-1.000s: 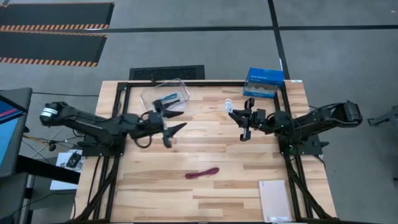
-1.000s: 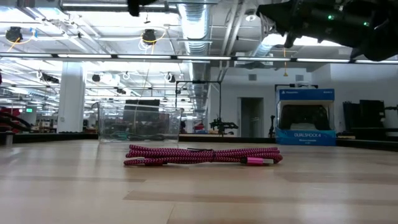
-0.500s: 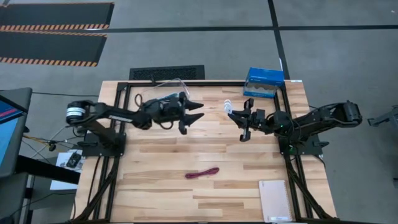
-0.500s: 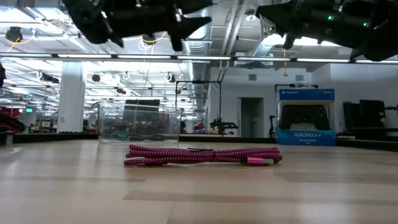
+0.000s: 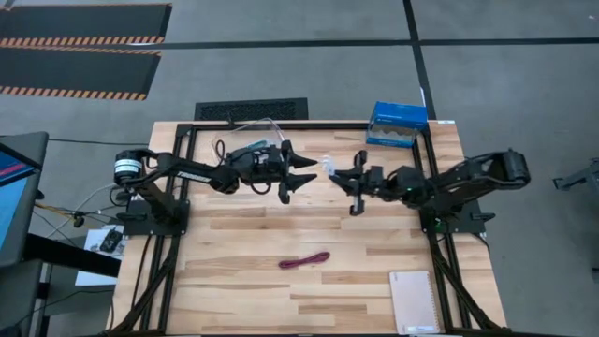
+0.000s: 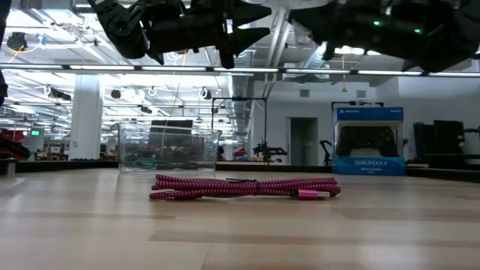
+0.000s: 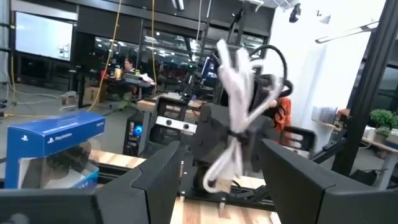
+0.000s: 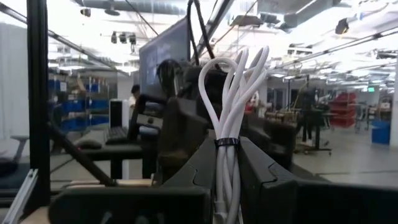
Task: Pick and place USB-C Cables
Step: Put the white charger cable into the transparent bin
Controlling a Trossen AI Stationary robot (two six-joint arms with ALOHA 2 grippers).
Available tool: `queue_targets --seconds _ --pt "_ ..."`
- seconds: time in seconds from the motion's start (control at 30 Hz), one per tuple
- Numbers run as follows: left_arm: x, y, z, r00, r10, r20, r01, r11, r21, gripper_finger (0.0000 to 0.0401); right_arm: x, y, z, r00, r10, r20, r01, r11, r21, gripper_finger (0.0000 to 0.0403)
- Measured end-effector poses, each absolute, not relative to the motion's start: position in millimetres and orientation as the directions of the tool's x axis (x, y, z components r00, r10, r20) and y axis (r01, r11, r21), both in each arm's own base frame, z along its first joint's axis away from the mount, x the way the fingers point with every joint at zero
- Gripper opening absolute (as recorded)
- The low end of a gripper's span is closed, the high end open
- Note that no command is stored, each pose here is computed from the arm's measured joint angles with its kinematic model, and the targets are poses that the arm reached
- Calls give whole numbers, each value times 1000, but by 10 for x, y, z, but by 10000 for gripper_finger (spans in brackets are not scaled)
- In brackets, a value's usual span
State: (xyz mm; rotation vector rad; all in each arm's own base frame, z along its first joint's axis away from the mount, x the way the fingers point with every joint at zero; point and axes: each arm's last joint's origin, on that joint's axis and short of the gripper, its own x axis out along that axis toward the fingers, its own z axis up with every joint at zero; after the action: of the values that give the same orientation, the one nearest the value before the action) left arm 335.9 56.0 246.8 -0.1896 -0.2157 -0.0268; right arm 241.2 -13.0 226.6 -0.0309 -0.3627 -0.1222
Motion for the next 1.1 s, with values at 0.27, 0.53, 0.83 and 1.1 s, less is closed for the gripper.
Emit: queue_targets --seconds 0.27,0.53,0.83,1.1 --pt "3362 551 2453 980 -30 197 67 980 -185 205 2778 -145 2116 943 -88 322 99 995 -18 47" --pt "3363 549 2446 981 -38 188 73 980 -186 199 2963 -146 2037 944 -66 324 78 997 -24 47" --pt "3363 546 2444 982 -48 185 82 979 -185 121 2962 -147 2041 943 -68 326 80 997 -25 47" --pt "3363 535 2448 981 -53 187 87 979 -182 37 2959 -149 2040 943 -71 326 83 996 -22 47"
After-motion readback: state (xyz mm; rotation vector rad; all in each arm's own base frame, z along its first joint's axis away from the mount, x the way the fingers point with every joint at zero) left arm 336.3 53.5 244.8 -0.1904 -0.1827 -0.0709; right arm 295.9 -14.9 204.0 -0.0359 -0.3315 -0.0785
